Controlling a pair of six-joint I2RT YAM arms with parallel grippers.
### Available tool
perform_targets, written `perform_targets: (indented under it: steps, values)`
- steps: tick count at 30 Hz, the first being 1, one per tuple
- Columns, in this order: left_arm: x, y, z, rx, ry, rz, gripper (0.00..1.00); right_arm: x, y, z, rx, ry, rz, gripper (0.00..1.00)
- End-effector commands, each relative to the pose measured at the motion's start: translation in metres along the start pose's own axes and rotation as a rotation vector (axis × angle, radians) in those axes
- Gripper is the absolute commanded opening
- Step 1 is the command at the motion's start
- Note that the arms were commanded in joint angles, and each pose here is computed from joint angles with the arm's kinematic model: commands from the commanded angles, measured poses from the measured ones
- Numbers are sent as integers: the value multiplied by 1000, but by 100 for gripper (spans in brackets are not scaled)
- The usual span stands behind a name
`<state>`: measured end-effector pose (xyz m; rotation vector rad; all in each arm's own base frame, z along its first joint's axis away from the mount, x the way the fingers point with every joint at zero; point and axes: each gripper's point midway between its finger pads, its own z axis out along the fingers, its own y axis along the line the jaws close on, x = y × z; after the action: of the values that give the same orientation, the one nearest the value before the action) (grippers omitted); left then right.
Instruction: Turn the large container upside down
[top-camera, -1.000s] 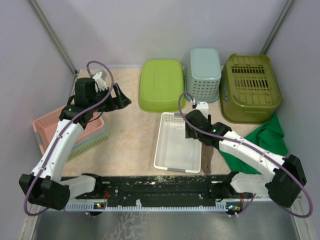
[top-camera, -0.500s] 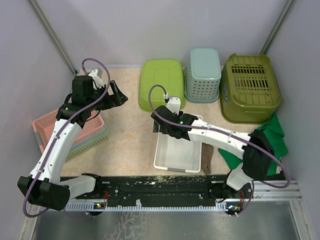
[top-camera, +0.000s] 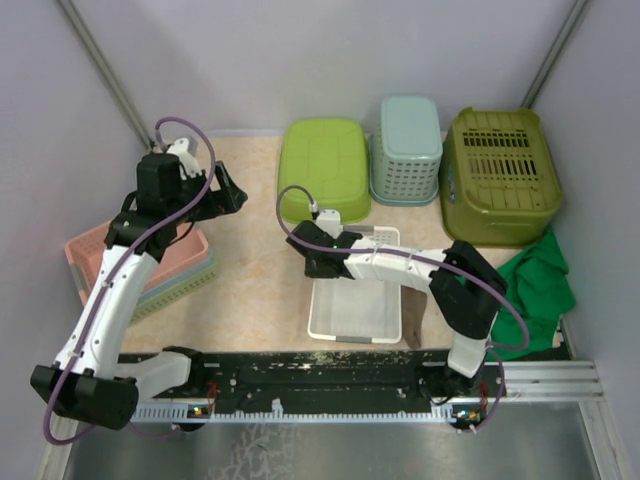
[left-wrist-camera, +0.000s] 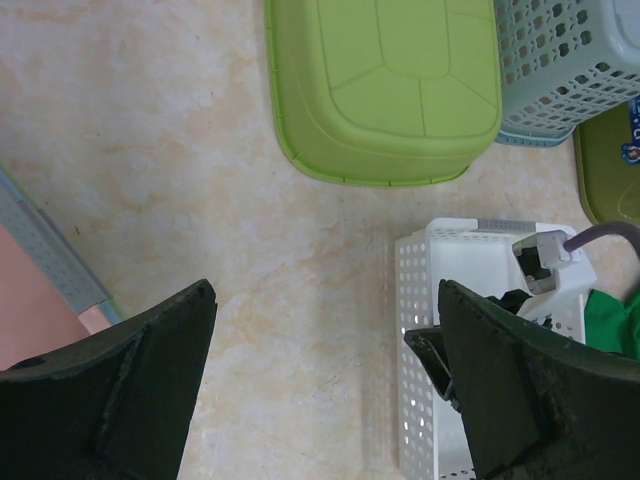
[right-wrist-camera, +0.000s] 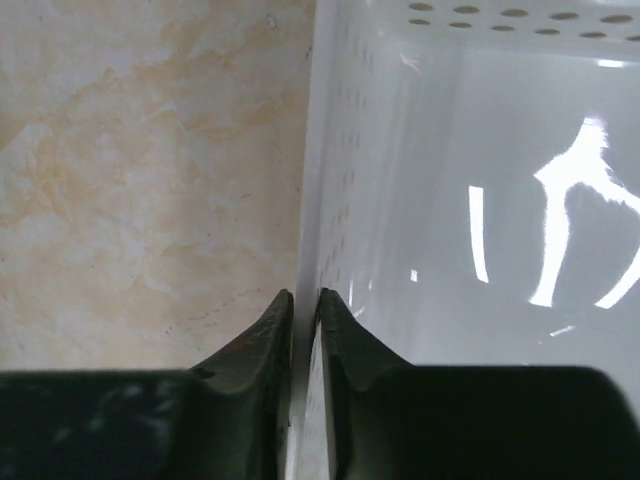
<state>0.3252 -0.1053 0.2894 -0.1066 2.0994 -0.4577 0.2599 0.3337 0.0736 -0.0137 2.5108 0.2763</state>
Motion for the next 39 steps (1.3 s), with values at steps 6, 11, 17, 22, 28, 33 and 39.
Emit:
perform_targets:
  steps: [6, 11, 17, 22, 28, 33, 39]
  values:
    - [-6, -4, -4, 22, -20, 9, 96, -50, 37, -63, -189, -92, 71, 0]
    - [-25, -21, -6, 87, -38, 4, 96, -83, 42, -119, -297, -177, 117, 0]
    - [-54, -25, -16, 62, -73, -16, 96, -105, 77, -159, -515, -219, 175, 0]
    - [-82, -20, -34, 5, -154, -57, 96, -107, 115, -172, -734, -206, 222, 0]
    - [-98, -24, -47, 16, -210, -61, 96, -103, 145, -193, -1025, -180, 294, 0]
    - [-87, -26, -41, 41, -184, -70, 96, -99, 122, -194, -1240, -174, 434, 0]
    - [-81, -30, -33, 72, -159, -71, 96, -90, 85, -183, -1326, -181, 586, 0]
